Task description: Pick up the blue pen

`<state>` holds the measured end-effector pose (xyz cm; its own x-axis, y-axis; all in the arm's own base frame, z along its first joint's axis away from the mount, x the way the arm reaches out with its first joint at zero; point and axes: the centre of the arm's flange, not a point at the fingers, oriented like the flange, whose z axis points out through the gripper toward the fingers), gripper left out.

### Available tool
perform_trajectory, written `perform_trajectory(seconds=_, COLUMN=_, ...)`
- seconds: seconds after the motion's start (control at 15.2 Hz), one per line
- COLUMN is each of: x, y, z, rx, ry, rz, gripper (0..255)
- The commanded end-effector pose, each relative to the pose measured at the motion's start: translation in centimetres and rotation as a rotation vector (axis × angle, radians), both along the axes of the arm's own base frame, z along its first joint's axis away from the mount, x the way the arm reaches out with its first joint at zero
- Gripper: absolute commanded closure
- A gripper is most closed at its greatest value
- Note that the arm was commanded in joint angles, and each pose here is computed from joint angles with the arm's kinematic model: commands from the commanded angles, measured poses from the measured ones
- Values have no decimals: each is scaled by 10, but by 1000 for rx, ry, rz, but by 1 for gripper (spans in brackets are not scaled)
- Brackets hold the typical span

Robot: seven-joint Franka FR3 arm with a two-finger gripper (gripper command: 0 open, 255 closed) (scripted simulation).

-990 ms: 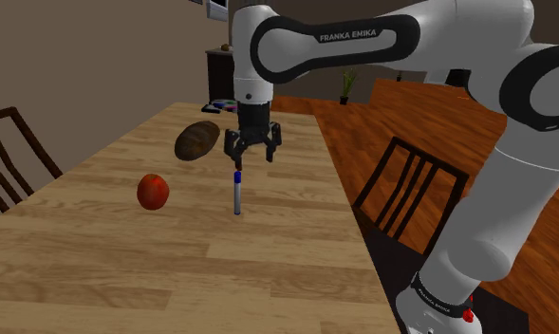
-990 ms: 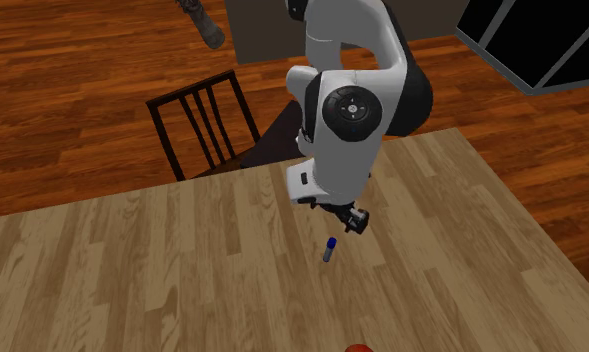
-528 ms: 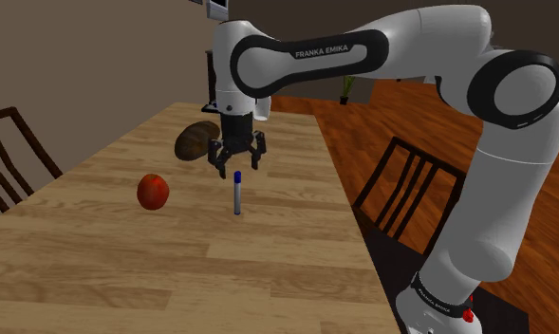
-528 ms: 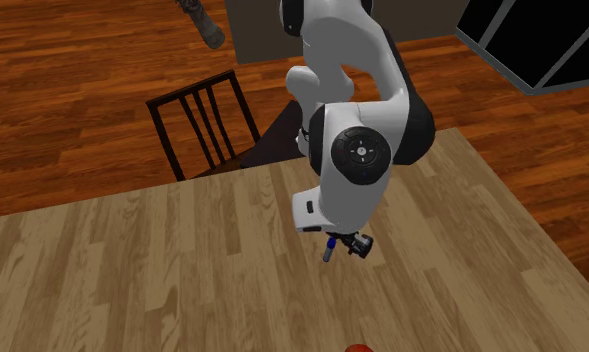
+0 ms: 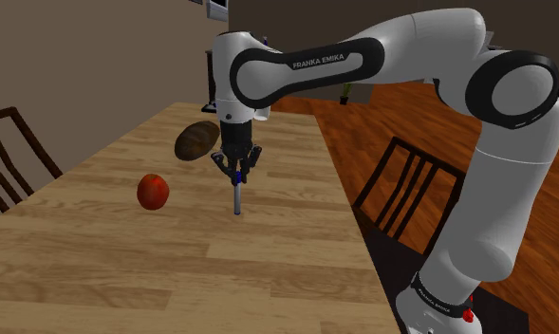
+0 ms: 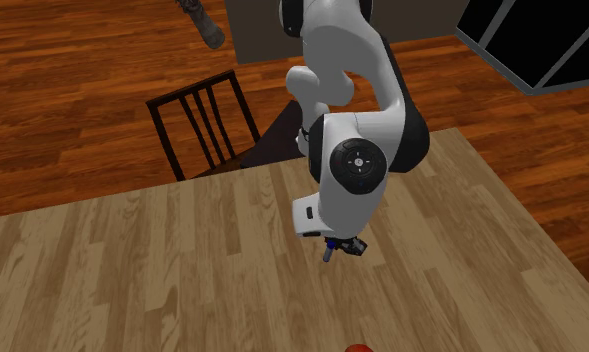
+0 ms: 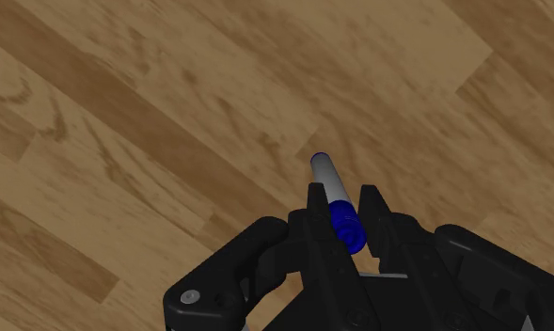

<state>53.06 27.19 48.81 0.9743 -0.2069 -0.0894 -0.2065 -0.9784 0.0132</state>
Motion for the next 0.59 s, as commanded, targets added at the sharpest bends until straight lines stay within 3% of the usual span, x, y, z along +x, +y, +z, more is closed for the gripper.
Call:
perform_trajectory(seconds=0.0, x=0, y=0, z=0, rx=0, ry=0, rz=0, gripper=255)
perform_trajectory(seconds=0.53, x=0, y=0, z=10, rx=0, ry=0, rz=0, gripper=255)
